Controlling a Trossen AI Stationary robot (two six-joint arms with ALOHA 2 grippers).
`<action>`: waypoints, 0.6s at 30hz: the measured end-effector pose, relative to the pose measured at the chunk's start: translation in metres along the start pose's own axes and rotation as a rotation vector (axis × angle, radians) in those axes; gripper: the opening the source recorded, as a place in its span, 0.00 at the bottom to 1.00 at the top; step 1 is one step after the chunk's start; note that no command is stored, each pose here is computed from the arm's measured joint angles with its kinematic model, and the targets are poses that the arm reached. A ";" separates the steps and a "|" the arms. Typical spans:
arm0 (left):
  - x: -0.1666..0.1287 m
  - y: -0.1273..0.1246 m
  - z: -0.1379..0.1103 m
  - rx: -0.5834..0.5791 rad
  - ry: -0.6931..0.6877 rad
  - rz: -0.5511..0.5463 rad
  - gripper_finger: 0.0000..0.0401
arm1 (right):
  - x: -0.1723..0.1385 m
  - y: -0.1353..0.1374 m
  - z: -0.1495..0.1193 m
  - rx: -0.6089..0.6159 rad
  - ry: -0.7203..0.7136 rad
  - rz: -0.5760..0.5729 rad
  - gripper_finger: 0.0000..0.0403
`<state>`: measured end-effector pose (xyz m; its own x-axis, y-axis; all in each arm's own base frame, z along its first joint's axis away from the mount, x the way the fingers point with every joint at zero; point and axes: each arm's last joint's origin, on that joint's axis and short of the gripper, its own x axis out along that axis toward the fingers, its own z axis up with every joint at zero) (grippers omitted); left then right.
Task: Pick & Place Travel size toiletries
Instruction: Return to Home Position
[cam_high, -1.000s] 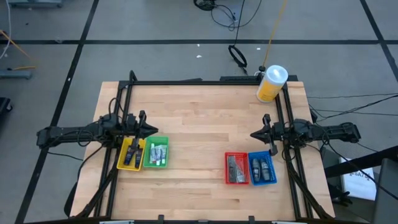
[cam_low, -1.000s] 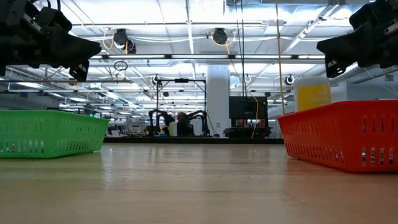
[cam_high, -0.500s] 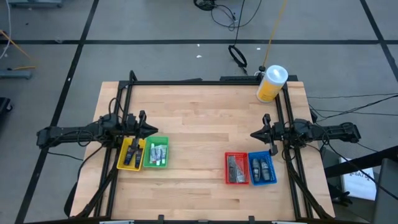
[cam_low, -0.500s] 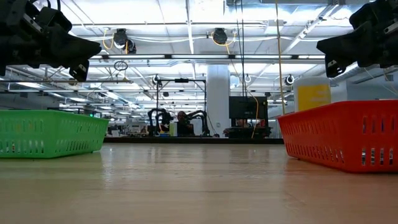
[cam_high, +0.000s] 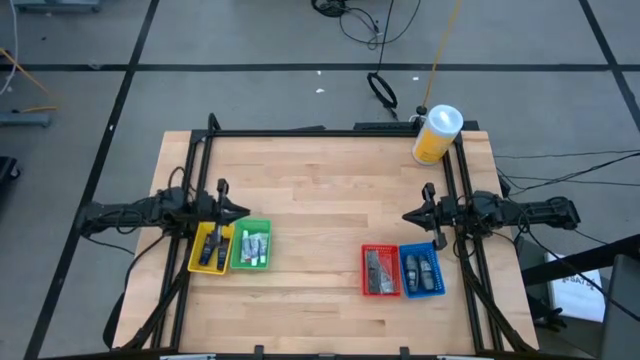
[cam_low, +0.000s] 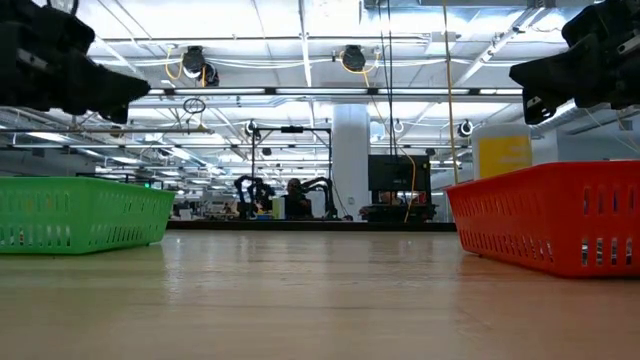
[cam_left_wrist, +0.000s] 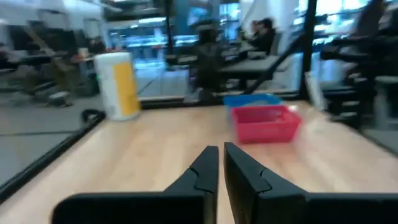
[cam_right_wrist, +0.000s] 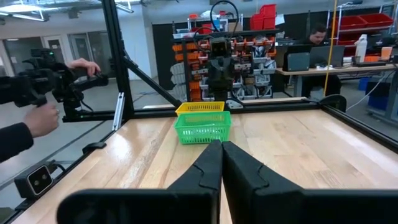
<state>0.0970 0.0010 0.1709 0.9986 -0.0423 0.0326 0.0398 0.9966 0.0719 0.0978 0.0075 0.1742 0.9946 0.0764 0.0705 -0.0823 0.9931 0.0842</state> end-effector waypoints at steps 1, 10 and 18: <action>0.000 0.000 -0.001 0.007 0.011 0.026 0.06 | 0.000 0.000 0.000 0.000 0.000 0.001 0.01; 0.000 0.000 -0.001 0.198 0.026 0.067 0.06 | 0.000 0.000 0.000 0.000 0.002 0.000 0.01; 0.000 0.004 -0.002 0.495 0.037 0.071 0.06 | 0.000 0.000 0.000 0.000 0.002 0.000 0.01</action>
<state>0.0969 0.0048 0.1696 0.9992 0.0356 0.0197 -0.0406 0.8435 0.5355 0.0980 0.0075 0.1740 0.9947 0.0764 0.0686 -0.0821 0.9930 0.0845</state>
